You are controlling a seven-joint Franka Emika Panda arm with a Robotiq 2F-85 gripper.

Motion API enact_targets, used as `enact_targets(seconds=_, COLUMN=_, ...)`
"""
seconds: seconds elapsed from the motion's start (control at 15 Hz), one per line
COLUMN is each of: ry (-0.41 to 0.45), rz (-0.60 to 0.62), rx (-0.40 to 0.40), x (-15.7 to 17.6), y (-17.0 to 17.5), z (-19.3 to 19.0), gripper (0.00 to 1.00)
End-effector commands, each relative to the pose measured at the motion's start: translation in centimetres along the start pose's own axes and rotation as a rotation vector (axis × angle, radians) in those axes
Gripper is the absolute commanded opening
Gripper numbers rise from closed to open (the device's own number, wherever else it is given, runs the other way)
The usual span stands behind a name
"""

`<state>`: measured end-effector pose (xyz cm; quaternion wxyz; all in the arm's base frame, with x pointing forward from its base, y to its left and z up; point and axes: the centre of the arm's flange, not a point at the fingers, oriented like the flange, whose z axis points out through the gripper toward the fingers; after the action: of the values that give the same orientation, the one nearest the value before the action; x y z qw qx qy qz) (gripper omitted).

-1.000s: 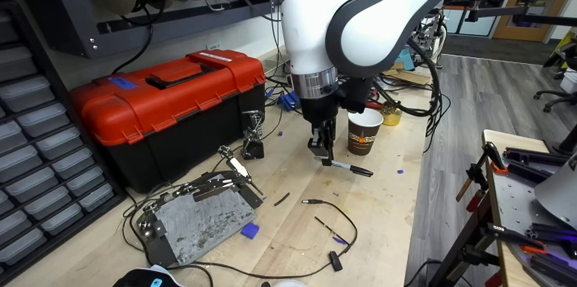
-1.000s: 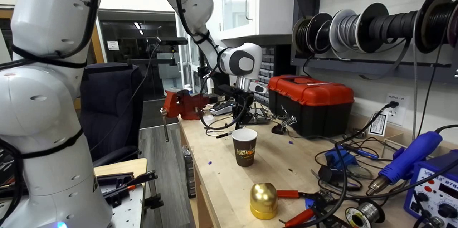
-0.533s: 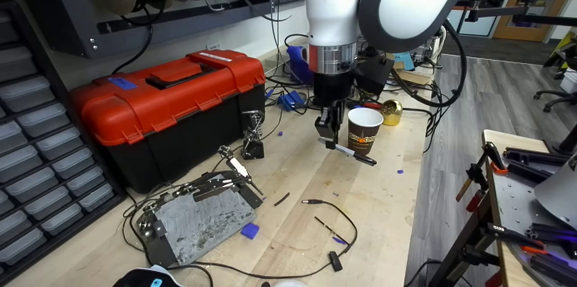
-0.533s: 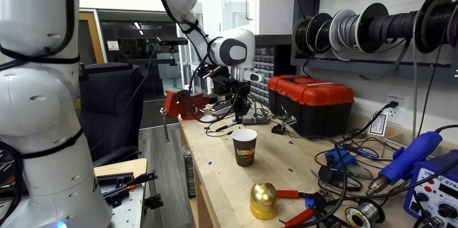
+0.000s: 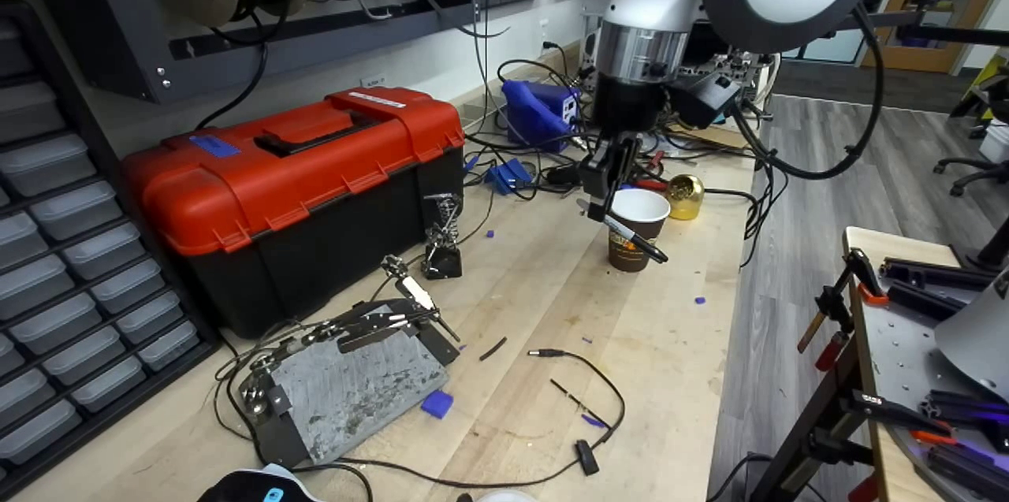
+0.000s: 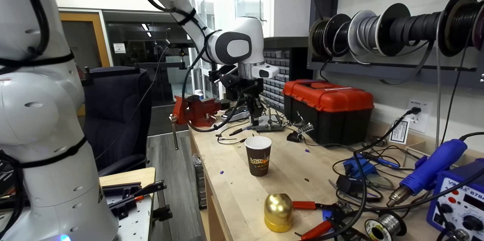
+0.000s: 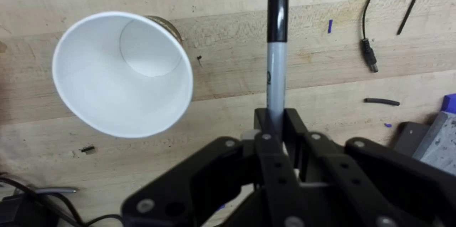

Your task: Pick up the black and white pen and put it in the cup

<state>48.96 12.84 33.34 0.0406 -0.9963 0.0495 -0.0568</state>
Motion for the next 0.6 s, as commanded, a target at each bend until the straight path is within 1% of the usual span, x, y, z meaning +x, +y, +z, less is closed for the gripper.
enact_targets(seconds=0.0, ry=0.087, rz=0.083, rx=0.042, x=-3.7, y=3.3, z=-3.2, gripper=0.01)
enact_targets(seconds=0.33, ry=0.163, rz=0.153, rx=0.083, x=-5.9, y=5.5, z=-6.7, gripper=0.01)
enact_targets(seconds=0.53, ry=0.240, rz=0.166, rx=0.073, x=-6.5, y=6.1, z=-8.2, gripper=0.01)
